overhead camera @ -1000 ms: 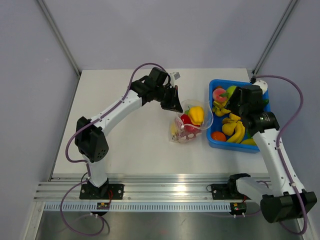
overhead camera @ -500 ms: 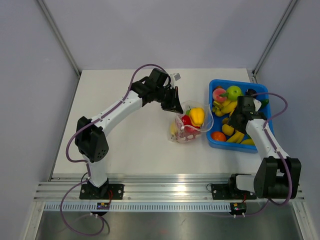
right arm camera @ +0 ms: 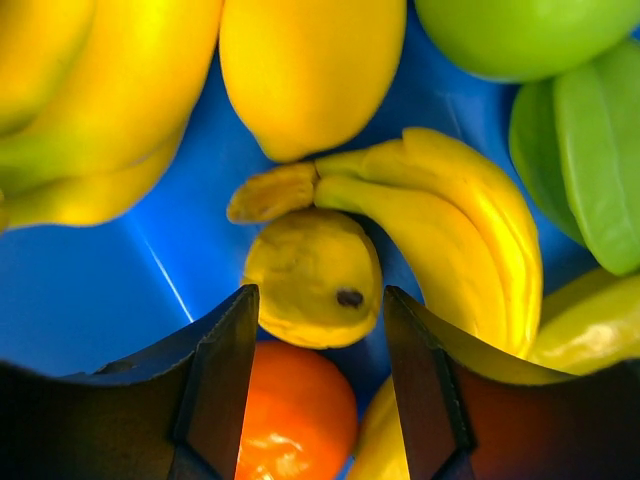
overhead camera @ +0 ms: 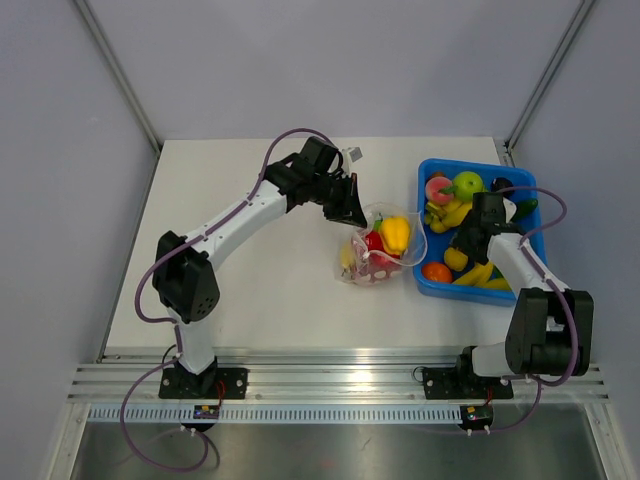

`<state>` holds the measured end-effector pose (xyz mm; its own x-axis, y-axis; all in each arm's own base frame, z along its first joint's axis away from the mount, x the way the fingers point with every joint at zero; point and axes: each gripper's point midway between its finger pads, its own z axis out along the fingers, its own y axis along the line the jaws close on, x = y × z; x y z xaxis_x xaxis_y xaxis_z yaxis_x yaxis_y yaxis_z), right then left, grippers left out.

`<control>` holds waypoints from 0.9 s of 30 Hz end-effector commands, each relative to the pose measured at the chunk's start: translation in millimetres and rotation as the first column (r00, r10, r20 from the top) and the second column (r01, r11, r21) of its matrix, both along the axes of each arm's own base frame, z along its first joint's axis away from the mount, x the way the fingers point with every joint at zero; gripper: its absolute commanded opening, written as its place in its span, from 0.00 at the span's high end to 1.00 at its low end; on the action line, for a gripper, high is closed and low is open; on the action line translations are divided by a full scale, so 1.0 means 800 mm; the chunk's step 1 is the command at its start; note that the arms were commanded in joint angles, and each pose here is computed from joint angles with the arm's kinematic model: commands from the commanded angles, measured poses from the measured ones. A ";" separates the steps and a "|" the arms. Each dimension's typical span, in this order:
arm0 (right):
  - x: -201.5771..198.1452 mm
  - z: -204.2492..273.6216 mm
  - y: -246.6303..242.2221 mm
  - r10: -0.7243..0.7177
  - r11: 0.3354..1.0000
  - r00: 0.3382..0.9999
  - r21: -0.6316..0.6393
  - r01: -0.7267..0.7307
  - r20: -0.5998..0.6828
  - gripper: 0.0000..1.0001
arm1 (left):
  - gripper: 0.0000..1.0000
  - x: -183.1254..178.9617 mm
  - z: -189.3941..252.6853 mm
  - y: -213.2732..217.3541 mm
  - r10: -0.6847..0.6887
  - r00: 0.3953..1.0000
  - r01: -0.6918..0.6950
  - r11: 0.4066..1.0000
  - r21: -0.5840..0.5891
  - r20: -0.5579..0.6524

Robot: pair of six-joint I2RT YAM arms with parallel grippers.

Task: Place the food in the zip-top bag and seal the zipper
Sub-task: Pick up the fake fruit from the bin.

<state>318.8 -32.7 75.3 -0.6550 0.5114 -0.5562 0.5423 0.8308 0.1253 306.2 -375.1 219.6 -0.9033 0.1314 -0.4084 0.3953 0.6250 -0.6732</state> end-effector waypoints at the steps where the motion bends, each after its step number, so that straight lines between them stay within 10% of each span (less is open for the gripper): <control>1: 0.021 -0.002 -0.001 0.014 1.000 0.999 -0.003 -0.014 0.051 0.40 | 1.00 0.006 0.027 -0.010 -0.014 0.999 0.017 0.998 -0.054 0.043; 10: 0.020 0.026 -0.004 0.005 1.000 0.994 -0.015 -0.004 0.105 0.87 | 1.00 0.006 0.027 -0.010 -0.017 0.999 0.019 0.999 -0.050 0.043; 27: -0.014 0.278 0.036 0.204 0.978 0.866 -0.053 -0.203 0.456 0.99 | 1.00 0.008 0.031 -0.019 -0.031 0.999 0.033 0.996 -0.080 0.026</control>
<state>319.2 -23.9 259.2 -0.4265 0.4322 -0.7945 0.3709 0.8848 0.2822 306.0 -379.8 220.0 -0.9096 0.1382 -0.3918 0.3898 0.6105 -0.6895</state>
